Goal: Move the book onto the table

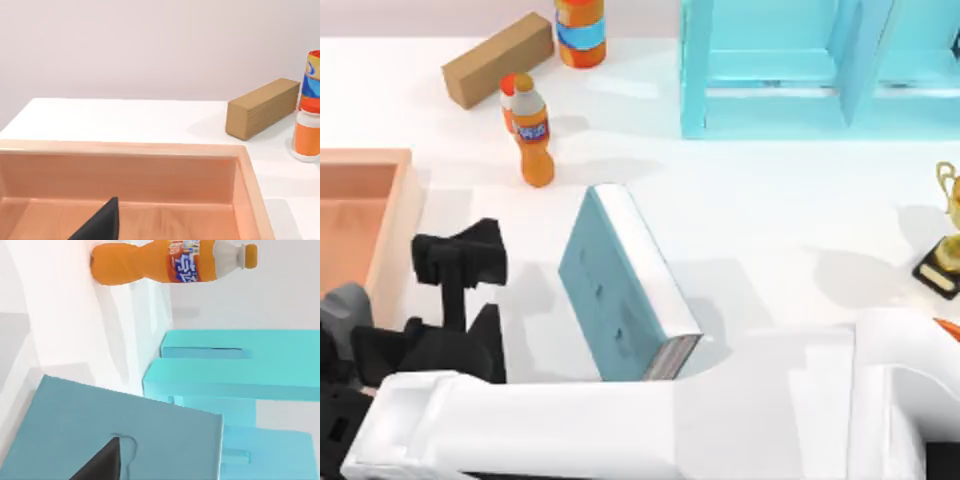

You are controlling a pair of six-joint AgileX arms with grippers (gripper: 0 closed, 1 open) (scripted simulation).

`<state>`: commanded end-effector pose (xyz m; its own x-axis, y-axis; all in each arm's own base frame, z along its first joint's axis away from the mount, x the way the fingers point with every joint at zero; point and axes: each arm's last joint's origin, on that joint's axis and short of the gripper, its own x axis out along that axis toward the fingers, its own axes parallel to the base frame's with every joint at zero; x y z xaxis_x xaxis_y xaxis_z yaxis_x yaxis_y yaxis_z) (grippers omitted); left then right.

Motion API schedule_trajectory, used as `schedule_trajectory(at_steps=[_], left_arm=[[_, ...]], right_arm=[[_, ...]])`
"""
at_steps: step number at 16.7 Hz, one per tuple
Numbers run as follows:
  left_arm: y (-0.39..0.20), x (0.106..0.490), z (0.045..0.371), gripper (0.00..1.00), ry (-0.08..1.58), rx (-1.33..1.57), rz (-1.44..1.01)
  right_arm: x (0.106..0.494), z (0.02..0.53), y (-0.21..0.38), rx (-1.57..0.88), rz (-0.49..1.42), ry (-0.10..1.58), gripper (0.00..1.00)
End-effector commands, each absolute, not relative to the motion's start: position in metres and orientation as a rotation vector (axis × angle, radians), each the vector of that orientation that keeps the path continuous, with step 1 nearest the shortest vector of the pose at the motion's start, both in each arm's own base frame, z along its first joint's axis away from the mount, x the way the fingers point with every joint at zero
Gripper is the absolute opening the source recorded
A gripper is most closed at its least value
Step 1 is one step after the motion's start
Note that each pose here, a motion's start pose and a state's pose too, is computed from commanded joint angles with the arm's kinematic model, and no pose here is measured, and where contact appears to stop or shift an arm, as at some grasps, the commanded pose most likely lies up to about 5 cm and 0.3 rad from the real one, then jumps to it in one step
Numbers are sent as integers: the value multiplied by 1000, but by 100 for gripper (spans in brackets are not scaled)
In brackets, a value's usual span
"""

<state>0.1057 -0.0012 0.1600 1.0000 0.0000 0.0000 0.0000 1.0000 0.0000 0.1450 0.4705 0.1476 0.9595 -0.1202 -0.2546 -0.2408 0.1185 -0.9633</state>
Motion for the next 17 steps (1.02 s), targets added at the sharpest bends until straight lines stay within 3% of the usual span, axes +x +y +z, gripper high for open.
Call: schedule_trajectory(at_steps=[3, 11, 17], left_arm=[[-1, 106, 160, 100, 0, 0, 0], [-1, 106, 160, 100, 0, 0, 0], [-1, 106, 160, 100, 0, 0, 0]], right_arm=[[120, 146, 479, -1447, 119, 272, 100], [-2, 137, 488, -1442, 217, 215, 100], [-17, 150, 474, -1471, 140, 266, 100]])
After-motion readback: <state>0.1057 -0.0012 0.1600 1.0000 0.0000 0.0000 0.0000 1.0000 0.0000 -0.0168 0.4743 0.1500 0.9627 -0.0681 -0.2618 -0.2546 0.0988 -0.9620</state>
